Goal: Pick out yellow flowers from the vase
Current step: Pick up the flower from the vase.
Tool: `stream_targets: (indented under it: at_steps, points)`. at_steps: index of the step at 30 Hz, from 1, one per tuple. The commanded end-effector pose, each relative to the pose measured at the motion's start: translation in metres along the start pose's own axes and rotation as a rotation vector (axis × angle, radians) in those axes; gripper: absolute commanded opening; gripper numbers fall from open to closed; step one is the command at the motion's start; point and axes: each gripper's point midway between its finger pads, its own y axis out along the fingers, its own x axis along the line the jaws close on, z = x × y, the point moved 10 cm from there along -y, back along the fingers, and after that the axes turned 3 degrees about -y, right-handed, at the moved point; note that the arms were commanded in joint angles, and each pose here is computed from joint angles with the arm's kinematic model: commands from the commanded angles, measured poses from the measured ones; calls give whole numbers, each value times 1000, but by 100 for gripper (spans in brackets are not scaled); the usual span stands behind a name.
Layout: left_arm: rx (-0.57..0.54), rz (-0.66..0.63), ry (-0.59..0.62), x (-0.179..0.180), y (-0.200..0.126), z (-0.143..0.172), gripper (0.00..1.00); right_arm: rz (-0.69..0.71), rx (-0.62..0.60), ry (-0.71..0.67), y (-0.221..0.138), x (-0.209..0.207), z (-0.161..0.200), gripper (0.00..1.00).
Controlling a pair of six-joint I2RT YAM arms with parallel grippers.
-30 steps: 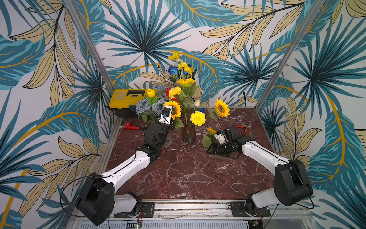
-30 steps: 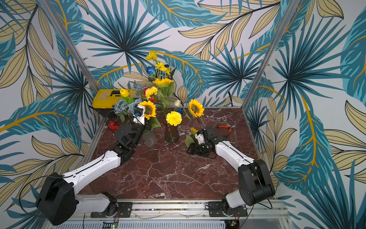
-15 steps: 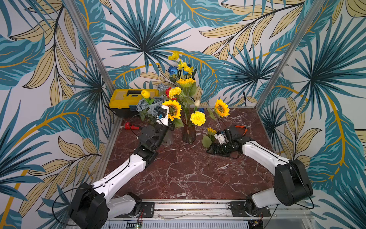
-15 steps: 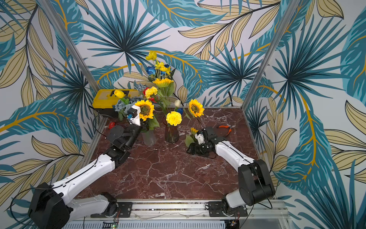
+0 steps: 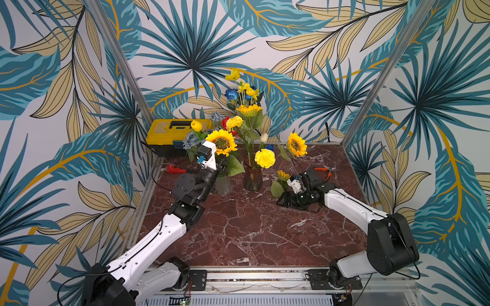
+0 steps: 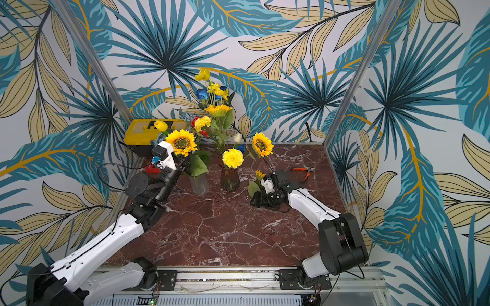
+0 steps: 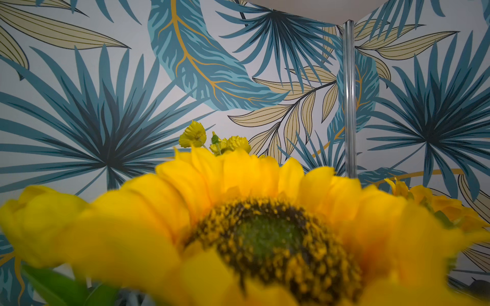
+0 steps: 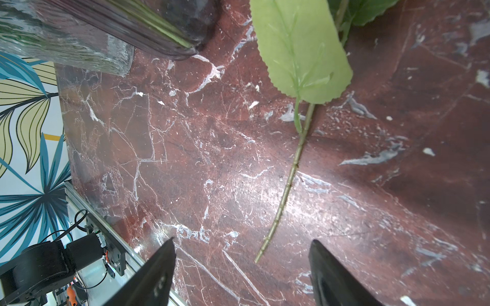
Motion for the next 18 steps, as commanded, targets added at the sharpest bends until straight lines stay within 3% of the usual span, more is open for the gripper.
stream_targets:
  at_steps: [1,12,18]
  points:
    - [-50,47,-25,-3,-6,-20,27,-3,-5,-6,-5,0,5,79]
    - [-87,75,-81,-3,-24,-37,18,-17,-4,-2,-2,1,3,79]
    - [-77,126,-141,-6,-30,-36,15,-59,-68,-81,-20,12,3,79]
